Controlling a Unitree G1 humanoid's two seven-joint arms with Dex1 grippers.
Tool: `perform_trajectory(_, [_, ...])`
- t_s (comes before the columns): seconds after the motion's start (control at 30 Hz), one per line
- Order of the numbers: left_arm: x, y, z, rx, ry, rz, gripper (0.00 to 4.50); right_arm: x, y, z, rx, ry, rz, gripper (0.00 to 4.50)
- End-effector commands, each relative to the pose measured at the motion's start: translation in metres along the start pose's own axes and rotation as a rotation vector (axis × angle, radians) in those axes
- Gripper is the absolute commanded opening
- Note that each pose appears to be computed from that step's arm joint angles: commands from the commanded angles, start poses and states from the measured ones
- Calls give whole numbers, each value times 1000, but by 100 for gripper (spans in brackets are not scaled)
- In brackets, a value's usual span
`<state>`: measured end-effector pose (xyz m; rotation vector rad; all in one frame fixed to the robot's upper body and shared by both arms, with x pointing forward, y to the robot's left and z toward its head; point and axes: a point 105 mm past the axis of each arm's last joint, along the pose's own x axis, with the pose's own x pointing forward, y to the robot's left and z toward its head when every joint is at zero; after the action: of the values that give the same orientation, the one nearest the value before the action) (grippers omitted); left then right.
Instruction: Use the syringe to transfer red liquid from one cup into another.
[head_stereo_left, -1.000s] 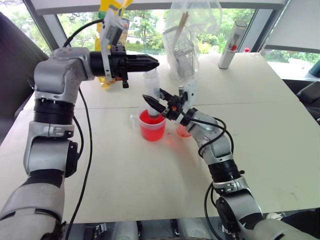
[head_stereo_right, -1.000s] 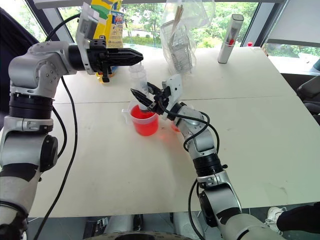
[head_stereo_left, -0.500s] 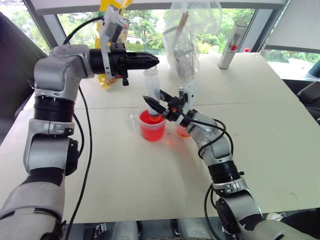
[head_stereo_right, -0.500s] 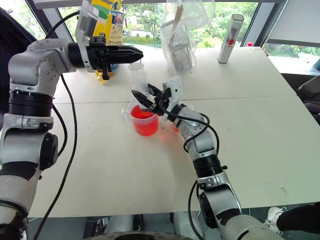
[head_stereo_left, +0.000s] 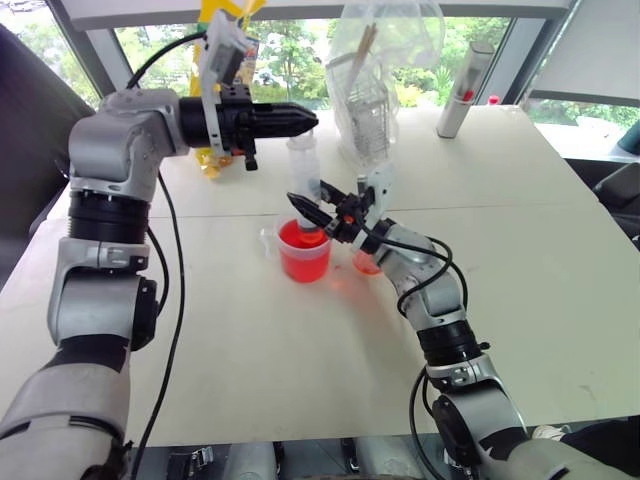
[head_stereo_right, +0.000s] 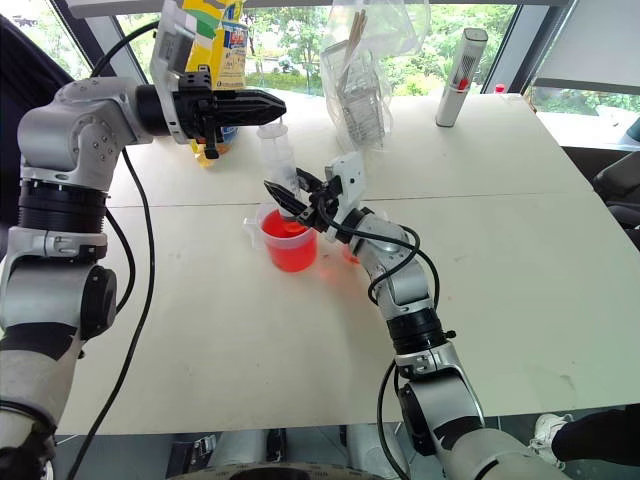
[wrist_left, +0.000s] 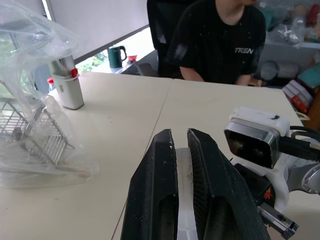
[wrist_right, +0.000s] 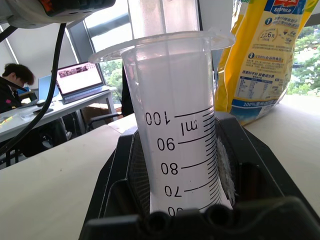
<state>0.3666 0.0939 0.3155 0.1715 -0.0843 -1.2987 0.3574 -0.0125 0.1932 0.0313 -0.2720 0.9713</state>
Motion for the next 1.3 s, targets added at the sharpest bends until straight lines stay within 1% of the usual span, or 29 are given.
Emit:
perform_trajectory(0.03, [-8, -5, 49, 156, -115, 20, 3, 3, 9, 1, -34, 13, 51, 141])
perform_trajectory(0.17, [-7, -8, 45, 150, -103, 4, 3, 4, 9, 11, -71, -6, 52, 141])
perform_trajectory(0.23, [-7, -9, 43, 145, -96, -1, 91, 5, 7, 17, -102, -16, 51, 141])
perform_trajectory(0.27, [-7, -10, 42, 144, -94, -3, 122, 5, 7, 19, -110, -20, 51, 141])
perform_trajectory(0.33, [-8, -10, 41, 143, -93, -4, 222, 5, 6, 22, -119, -25, 51, 141])
perform_trajectory(0.37, [-8, -10, 41, 142, -92, -2, 265, 6, 6, 24, -128, -29, 50, 141])
perform_trajectory(0.47, [-10, -10, 39, 139, -85, 8, 423, 7, 4, 32, -145, -47, 48, 141])
perform_trajectory(0.5, [-10, -9, 38, 139, -84, 12, 446, 7, 4, 33, -147, -52, 47, 141])
perform_trajectory(0.63, [-18, -6, 40, 130, -91, 38, 446, 8, 4, 40, -153, -68, 44, 141])
perform_trajectory(0.73, [-31, 1, 40, 131, -84, 86, 446, 7, 4, 45, -155, -81, 41, 141])
perform_trajectory(0.97, [-58, 23, 30, 136, -17, 198, 446, 2, 7, 60, -109, -108, 40, 141])
perform_trajectory(1.07, [-57, 23, 24, 118, -11, 175, 446, -1, 5, 71, -92, -124, 24, 141])
perform_trajectory(1.17, [-46, 22, 11, 104, 2, 140, 446, -7, -5, 93, -102, -145, -35, 141])
perform_trajectory(1.3, [-26, 19, -1, 78, -3, 76, 446, -26, -18, 128, -133, -199, -101, 141])
